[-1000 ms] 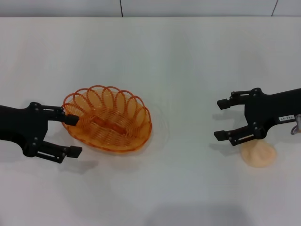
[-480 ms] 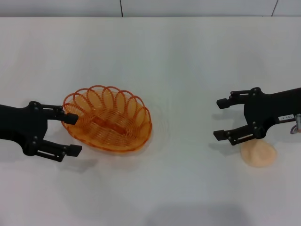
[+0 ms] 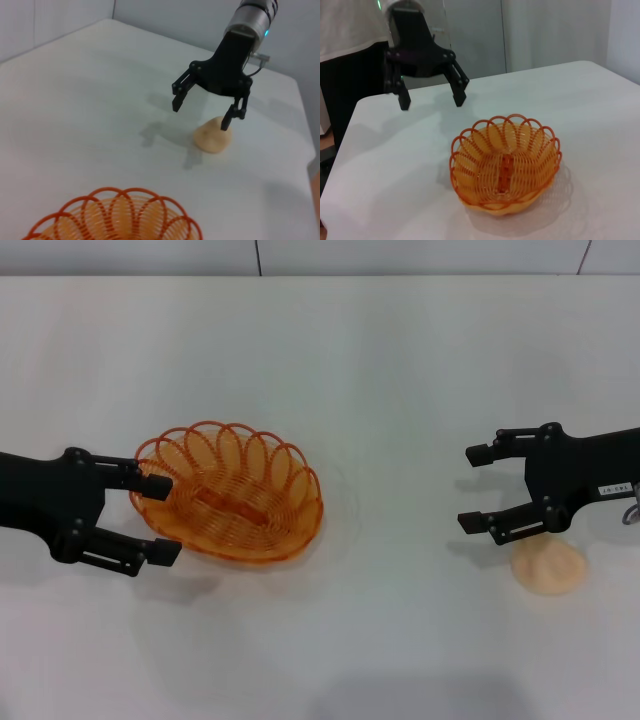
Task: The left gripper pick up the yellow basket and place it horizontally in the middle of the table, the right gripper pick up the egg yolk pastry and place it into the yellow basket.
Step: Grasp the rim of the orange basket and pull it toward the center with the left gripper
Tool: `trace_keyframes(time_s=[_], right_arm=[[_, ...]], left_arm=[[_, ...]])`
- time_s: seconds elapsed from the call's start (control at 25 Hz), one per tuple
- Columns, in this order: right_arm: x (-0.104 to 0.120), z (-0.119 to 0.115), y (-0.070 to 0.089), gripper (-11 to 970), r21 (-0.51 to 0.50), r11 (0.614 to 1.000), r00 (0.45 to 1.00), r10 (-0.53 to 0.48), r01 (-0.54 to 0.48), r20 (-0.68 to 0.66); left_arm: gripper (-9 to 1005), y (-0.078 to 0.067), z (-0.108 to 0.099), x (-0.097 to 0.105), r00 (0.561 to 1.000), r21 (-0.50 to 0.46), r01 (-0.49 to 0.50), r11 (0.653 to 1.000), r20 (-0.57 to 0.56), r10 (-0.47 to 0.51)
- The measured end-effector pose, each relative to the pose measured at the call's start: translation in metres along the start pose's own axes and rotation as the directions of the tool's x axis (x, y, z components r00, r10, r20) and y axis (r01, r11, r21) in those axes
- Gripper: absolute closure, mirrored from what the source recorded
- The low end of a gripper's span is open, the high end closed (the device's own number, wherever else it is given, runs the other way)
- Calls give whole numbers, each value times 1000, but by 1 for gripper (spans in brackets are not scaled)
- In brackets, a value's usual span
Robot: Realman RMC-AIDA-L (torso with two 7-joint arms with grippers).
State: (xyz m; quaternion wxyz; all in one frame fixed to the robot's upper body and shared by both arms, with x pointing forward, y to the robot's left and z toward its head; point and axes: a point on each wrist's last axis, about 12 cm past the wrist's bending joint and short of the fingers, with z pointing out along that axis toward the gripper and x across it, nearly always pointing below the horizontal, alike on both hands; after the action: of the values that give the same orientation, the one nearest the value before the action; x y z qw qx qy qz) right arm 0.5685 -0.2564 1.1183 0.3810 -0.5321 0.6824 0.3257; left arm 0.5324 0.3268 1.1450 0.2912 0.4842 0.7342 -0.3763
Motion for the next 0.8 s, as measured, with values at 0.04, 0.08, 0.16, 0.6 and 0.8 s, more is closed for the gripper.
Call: trace_keyframes(time_s=[0.04, 0.08, 0.16, 0.6, 0.8], right_arm=[[0, 0, 0, 88, 1, 1000, 1000, -1, 1, 0], [1, -1, 0, 88, 3, 1000, 1000, -3, 3, 0], [1, -2, 1, 88, 6, 1000, 1000, -11, 11, 1], [0, 0, 3, 88, 11, 999, 998, -53, 53, 28], [-1, 5, 5, 88, 5, 998, 997, -68, 68, 39]], left_arm=[[139, -1, -1, -3, 1000, 2, 18, 1000, -5, -18], [139, -2, -2, -5, 999, 0, 36, 999, -12, -36], [139, -2, -6, -13, 994, -31, 109, 994, -27, -110], [149, 14, -47, -53, 857, -325, 467, 823, -64, -511], [149, 33, -50, -63, 785, -489, 497, 717, -99, -612]])
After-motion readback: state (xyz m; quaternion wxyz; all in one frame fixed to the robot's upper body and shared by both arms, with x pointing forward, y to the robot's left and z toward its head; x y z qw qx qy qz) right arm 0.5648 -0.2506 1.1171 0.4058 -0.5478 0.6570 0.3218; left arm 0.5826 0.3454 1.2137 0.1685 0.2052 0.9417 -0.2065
